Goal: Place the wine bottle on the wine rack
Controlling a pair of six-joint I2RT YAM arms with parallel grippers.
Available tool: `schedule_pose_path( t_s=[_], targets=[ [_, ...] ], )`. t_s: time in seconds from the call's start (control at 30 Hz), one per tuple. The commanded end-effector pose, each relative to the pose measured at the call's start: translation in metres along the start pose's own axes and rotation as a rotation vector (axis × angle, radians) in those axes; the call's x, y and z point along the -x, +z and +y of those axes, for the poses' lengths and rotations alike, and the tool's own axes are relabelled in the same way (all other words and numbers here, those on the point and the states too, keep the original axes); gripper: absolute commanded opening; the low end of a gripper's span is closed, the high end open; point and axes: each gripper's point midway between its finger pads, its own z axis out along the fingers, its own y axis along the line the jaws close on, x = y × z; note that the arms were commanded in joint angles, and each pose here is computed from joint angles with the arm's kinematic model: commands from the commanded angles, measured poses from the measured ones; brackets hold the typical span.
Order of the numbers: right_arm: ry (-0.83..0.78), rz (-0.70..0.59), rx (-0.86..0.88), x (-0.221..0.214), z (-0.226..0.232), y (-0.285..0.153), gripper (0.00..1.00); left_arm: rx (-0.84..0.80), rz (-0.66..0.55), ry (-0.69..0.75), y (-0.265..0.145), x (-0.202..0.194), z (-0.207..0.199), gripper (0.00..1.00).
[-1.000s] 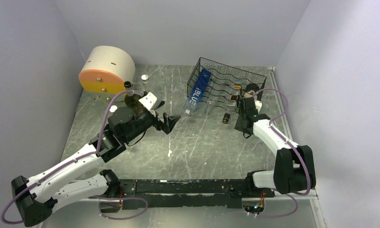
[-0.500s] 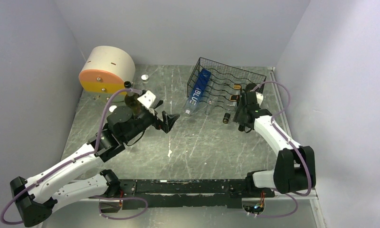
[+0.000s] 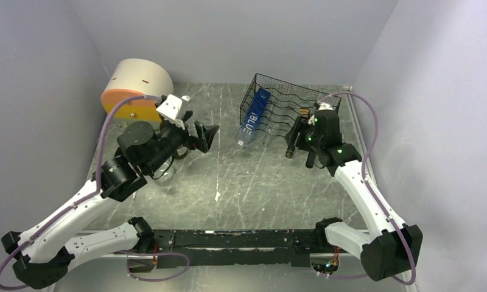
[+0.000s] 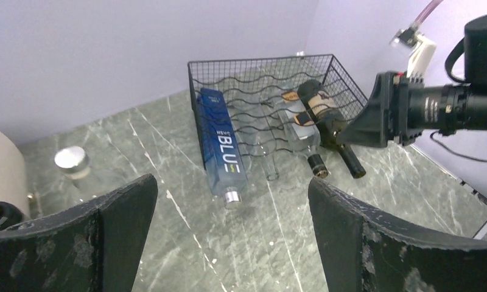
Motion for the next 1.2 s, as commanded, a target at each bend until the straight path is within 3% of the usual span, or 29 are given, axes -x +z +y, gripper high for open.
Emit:
schedule_pose_path(
  t_s=[0.0,0.3,0.43,0.77,1.17],
  targets=[
    [-0.082,-0.051,0.228,0.012,0.070,-0.008,0.60,0.030,-0.073,0.048,-0.013,0.045,0.007,0.98],
    [-0.232,-0.130,0.574,0.009,0.221,-0.008,0.61,0.106,-0.289,0.031,-0.051,0.142,0.022,0.98],
    [-0.301,-0.176,0.704,0.013,0.283,-0.009,0.61,0.127,-0.368,0.026,-0.073,0.166,0.029,0.98],
    [-0.426,-0.274,0.903,0.015,0.405,0.015,0.62,0.145,-0.377,0.039,-0.092,0.166,0.037,0.98],
    [-0.549,-0.265,0.991,-0.031,0.457,0.067,0.62,0.206,-0.350,0.058,-0.097,0.152,0.050,0.98]
  ],
)
